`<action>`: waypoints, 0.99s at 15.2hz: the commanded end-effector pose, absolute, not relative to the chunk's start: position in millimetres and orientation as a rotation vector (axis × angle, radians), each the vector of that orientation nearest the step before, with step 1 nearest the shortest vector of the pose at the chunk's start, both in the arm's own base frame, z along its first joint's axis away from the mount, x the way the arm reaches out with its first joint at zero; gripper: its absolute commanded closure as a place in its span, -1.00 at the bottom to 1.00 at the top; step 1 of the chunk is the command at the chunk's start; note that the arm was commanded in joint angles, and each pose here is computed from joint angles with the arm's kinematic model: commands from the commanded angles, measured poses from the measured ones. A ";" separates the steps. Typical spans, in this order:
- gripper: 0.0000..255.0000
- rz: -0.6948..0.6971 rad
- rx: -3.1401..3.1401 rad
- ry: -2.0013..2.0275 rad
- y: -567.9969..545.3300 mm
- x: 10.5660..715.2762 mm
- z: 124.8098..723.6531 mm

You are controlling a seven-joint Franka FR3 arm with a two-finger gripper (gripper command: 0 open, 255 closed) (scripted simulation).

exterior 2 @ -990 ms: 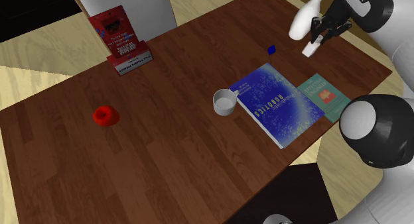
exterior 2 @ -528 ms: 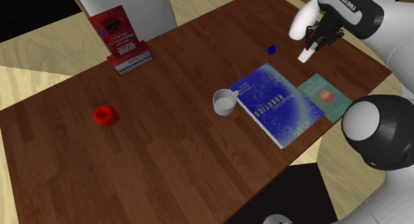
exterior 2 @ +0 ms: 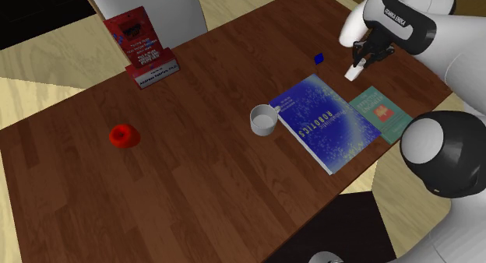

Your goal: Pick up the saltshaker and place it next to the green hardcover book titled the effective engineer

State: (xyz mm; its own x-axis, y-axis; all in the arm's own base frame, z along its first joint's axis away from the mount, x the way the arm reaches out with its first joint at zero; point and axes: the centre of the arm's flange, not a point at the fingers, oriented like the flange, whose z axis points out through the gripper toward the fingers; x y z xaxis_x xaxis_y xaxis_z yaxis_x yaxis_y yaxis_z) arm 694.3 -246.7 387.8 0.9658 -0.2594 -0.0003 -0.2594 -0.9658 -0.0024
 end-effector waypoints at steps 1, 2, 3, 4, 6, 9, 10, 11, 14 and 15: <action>1.00 -0.001 -3.112 0.410 -246.9 694.0 378.5; 1.00 -0.001 -3.112 0.410 -246.9 694.0 373.2; 1.00 -0.001 -3.112 0.410 -246.9 694.0 367.9; 1.00 -0.001 -3.112 0.410 -246.9 694.0 362.6; 1.00 -0.001 -3.112 0.410 -246.9 694.0 352.1; 1.00 -0.001 -3.112 0.410 -246.9 693.9 339.6; 1.00 -0.001 -3.112 0.410 -246.9 693.9 339.6; 1.00 -0.001 -3.112 0.410 -246.9 694.0 339.6; 1.00 -0.001 -3.112 0.410 -246.9 694.0 339.6; 1.00 -0.001 -3.112 0.410 -246.9 694.0 339.6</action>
State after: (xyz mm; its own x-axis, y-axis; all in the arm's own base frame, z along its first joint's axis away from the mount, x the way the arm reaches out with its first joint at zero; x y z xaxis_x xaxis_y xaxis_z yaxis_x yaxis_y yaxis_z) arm 694.0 -246.9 339.6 0.9658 -0.2593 0.0001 -0.2593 -0.9658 -0.0025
